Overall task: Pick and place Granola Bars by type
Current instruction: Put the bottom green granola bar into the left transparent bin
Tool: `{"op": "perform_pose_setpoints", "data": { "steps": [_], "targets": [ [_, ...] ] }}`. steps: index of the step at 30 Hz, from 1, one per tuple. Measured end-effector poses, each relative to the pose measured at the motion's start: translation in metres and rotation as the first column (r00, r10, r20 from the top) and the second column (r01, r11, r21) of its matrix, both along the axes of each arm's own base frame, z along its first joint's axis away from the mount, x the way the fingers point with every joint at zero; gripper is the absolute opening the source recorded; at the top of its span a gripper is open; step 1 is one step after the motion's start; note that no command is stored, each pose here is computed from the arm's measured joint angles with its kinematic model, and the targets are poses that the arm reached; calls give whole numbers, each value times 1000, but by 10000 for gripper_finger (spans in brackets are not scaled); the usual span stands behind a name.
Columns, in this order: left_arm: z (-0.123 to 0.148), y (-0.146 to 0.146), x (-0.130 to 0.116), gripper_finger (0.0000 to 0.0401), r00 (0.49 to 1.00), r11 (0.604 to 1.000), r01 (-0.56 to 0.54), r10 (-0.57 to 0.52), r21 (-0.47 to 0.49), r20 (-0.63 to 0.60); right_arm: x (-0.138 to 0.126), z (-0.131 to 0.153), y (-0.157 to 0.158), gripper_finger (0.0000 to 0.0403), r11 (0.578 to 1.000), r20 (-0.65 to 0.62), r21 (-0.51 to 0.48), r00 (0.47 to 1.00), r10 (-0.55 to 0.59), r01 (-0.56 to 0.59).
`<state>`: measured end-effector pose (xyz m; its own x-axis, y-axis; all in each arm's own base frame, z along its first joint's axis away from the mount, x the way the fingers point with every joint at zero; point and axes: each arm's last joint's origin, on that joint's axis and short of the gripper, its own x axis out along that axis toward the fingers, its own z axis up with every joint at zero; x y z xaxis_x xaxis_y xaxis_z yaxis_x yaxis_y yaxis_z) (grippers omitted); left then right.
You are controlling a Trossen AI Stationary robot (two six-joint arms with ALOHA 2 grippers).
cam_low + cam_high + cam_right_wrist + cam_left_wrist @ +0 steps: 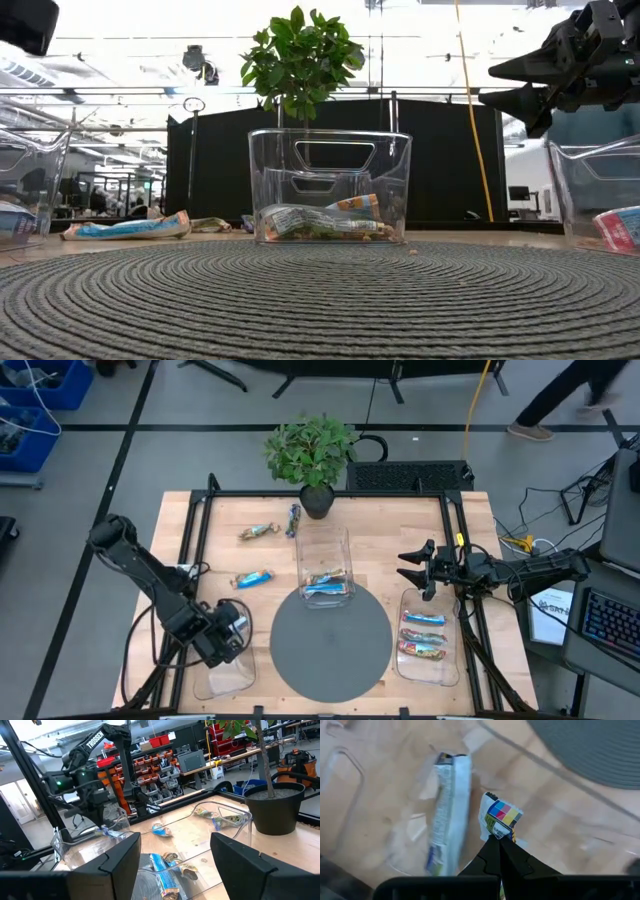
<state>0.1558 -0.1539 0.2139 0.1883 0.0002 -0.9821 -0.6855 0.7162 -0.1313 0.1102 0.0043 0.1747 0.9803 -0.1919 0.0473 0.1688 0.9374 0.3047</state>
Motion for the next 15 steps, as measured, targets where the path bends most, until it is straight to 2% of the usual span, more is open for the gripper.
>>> {"op": "perform_pose_setpoints", "data": {
  "steps": [7,12,15],
  "targets": [
    [-22,8,-3,0,987,990,136,-131,46,-92,0,0,0,233,1000,0,0,1000,0,0],
    [-24,8,2,2,971,974,225,-221,39,-89,0,0,0,233,1000,0,0,1000,0,0],
    [-24,12,4,18,962,964,262,-256,46,-94,0,0,0,233,1000,0,0,1000,0,0]
  ]
}}
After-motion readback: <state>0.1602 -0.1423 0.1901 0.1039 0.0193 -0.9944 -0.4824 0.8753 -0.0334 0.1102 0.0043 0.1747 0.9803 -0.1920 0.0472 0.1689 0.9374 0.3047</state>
